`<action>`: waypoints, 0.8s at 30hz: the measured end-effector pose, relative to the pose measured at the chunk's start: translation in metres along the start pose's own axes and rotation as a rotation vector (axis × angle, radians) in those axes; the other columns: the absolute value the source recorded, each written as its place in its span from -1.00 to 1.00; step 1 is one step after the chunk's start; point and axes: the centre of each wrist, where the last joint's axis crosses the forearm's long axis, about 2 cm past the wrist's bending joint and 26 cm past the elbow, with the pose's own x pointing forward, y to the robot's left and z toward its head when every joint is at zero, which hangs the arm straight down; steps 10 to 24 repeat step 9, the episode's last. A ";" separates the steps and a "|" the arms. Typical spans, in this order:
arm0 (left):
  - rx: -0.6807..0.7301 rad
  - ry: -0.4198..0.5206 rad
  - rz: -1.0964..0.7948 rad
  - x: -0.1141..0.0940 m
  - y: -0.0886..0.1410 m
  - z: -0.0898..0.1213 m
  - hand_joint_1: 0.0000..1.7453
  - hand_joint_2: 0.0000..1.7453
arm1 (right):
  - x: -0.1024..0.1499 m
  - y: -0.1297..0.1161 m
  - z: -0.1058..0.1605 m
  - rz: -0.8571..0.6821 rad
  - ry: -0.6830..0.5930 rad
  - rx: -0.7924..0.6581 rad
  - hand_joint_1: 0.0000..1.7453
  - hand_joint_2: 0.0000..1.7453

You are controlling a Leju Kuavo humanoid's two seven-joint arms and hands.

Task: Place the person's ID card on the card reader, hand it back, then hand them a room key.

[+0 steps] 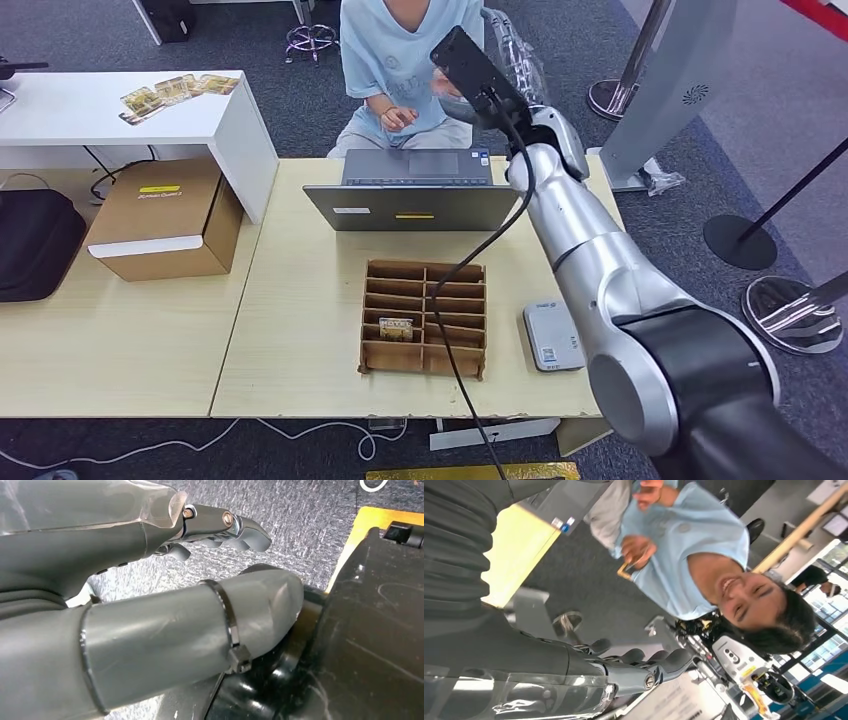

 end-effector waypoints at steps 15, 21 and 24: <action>-0.015 -0.017 -0.026 0.000 0.000 0.000 -1.00 -1.00 | -0.009 -0.017 -0.003 -0.123 0.000 -0.003 -1.00 1.00; -0.015 -0.017 -0.026 0.000 0.000 0.000 -1.00 -1.00 | -0.009 -0.017 -0.003 -0.123 0.000 -0.003 -1.00 1.00; -0.015 -0.017 -0.026 0.000 0.000 0.000 -1.00 -1.00 | -0.009 -0.017 -0.003 -0.123 0.000 -0.003 -1.00 1.00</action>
